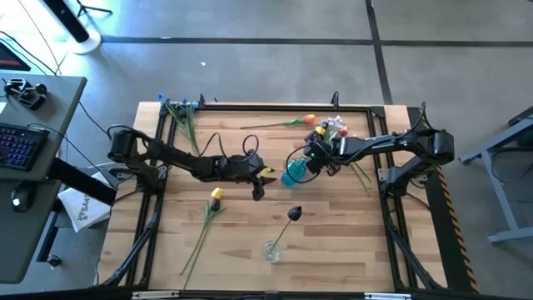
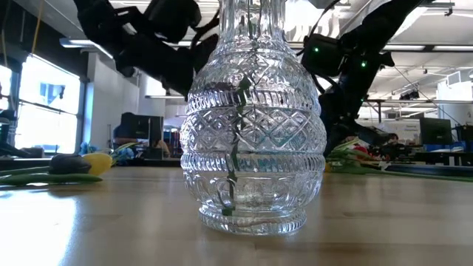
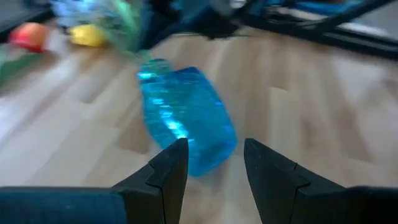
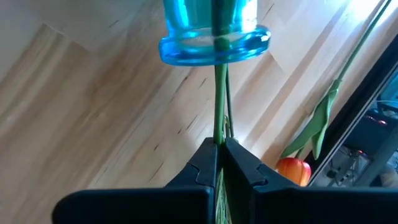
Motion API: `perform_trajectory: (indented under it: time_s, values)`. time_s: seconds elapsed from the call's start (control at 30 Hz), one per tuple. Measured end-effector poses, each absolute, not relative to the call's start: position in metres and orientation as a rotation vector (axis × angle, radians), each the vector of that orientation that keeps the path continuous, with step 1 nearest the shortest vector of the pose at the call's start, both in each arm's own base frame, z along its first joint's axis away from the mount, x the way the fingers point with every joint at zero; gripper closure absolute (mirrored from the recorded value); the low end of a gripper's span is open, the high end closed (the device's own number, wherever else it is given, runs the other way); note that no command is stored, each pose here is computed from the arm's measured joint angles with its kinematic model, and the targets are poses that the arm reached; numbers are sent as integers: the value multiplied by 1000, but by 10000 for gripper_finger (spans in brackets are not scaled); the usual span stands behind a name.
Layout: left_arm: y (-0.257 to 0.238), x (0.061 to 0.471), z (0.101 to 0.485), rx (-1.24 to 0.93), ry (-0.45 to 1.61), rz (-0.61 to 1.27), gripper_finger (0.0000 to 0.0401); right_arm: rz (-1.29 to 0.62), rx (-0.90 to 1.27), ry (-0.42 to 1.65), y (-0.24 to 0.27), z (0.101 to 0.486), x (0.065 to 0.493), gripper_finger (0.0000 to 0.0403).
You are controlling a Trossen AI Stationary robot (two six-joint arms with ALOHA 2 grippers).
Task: Sort flowers into vase by color
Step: Adjust the blue vase
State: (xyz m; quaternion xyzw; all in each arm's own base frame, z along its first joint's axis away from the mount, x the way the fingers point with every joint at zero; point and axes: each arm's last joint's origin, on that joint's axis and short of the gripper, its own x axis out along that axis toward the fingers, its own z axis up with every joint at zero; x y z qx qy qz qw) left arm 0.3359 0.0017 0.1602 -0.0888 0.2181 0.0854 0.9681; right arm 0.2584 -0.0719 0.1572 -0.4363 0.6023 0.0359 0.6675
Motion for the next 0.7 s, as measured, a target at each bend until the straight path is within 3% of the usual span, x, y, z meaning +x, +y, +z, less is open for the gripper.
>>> perform_trajectory:
  time_s: [0.7]
  values:
    - [6,376,116,-209,468,144,254,59,-1036,1288,-62,168,271,400]
